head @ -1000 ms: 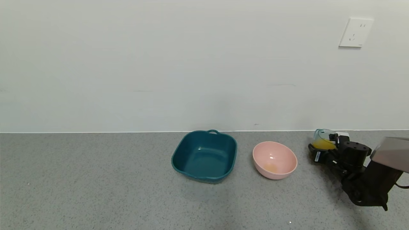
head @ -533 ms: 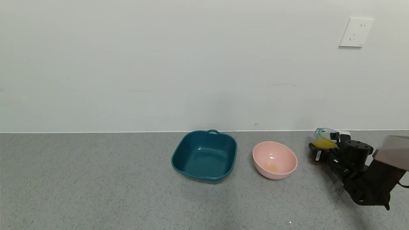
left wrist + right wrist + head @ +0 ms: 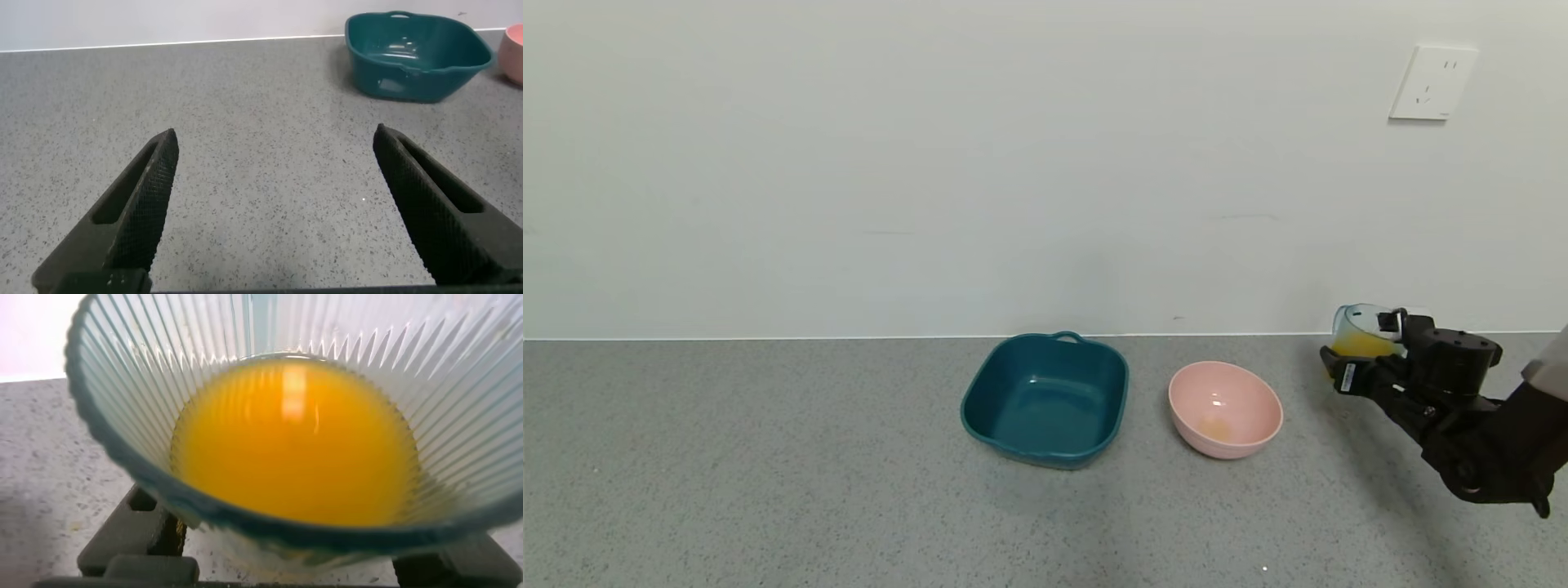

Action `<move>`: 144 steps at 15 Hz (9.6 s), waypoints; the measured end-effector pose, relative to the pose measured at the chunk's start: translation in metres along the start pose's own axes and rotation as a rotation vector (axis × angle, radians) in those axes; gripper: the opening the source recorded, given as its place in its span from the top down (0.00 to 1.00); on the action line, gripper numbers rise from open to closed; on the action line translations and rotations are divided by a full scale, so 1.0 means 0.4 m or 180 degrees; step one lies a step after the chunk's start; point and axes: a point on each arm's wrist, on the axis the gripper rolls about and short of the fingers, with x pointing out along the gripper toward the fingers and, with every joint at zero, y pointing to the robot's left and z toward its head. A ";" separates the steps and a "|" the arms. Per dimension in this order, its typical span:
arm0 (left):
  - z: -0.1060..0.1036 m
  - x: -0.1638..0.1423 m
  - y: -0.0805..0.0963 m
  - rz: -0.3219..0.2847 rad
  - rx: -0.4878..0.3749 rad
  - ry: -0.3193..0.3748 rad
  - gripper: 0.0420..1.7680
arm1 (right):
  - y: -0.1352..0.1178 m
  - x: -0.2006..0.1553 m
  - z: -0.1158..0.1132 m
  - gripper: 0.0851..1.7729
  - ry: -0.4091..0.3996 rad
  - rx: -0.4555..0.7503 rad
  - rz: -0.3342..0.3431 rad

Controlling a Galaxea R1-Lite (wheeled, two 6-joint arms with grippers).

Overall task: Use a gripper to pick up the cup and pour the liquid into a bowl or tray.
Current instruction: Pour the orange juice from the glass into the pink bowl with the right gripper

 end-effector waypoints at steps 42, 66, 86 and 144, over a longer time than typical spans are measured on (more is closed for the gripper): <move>0.000 0.000 0.000 0.0000 0.0000 0.0000 0.03 | 0.185 -0.110 0.119 0.25 -0.0524 -0.2158 0.0711; 0.000 0.000 0.000 0.0000 0.0000 0.0000 0.03 | 0.189 -0.100 0.052 0.25 -0.0376 -0.3036 0.0783; 0.000 0.000 0.000 0.0000 0.0000 0.0000 0.03 | 0.191 -0.113 0.040 0.25 -0.0435 -0.3925 0.0777; 0.000 0.000 0.000 0.0000 0.0000 0.0000 0.03 | 0.246 -0.151 0.121 0.25 -0.1139 -0.5914 0.0484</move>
